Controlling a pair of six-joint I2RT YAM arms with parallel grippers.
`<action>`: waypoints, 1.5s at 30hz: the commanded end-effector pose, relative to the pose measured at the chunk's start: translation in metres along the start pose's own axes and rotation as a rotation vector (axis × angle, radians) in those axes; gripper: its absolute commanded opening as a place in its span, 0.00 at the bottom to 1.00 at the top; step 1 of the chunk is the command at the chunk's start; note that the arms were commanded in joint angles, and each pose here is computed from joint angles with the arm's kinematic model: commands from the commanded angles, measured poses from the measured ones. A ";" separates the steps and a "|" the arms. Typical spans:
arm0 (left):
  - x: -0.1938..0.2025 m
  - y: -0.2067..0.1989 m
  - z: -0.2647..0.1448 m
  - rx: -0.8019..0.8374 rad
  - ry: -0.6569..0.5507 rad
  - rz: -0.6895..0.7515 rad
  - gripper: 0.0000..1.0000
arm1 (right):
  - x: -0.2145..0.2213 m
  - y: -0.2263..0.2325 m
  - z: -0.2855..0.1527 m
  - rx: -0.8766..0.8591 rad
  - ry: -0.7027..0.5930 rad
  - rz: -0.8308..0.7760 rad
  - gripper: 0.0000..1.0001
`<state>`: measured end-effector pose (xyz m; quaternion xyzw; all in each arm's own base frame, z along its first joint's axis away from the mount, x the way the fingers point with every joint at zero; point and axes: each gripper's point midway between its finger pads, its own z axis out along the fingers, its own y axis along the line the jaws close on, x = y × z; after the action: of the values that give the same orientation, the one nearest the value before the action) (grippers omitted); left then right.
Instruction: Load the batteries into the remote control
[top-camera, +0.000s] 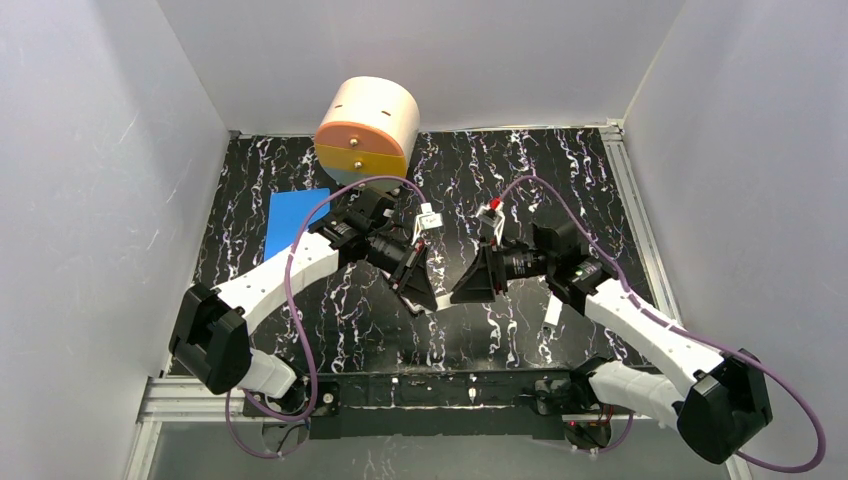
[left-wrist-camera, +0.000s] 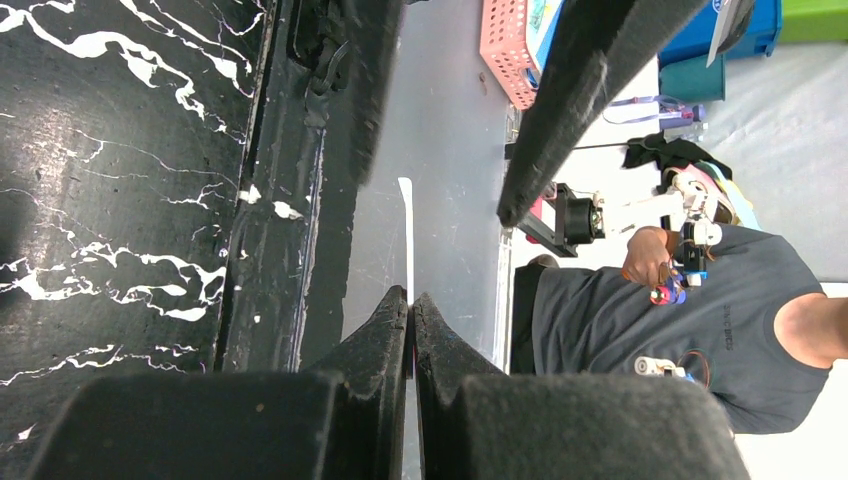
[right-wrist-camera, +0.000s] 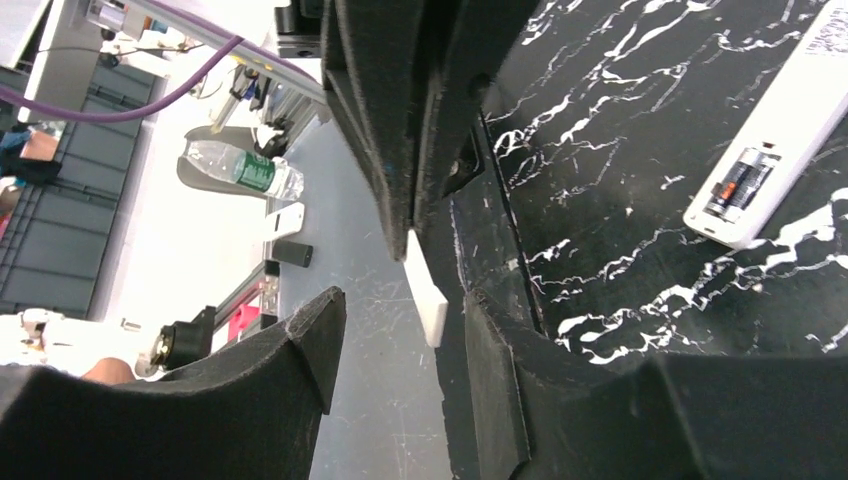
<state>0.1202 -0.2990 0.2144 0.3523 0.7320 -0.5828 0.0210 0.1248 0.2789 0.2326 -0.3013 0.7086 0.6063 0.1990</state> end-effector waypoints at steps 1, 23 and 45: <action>-0.007 -0.016 -0.004 0.032 -0.009 0.039 0.00 | -0.005 0.013 0.011 -0.062 -0.023 -0.026 0.52; 0.003 -0.017 -0.005 0.035 -0.014 0.064 0.00 | 0.003 0.016 0.016 -0.082 -0.019 -0.002 0.37; 0.016 0.044 -0.033 -0.404 -0.156 -0.026 0.99 | 0.013 -0.059 0.016 0.281 -0.094 0.140 0.01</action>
<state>0.1244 -0.2847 0.2008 0.3456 0.7717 -0.5280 0.0796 0.1314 0.2944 0.2146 -0.2474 0.7355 0.5937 0.2130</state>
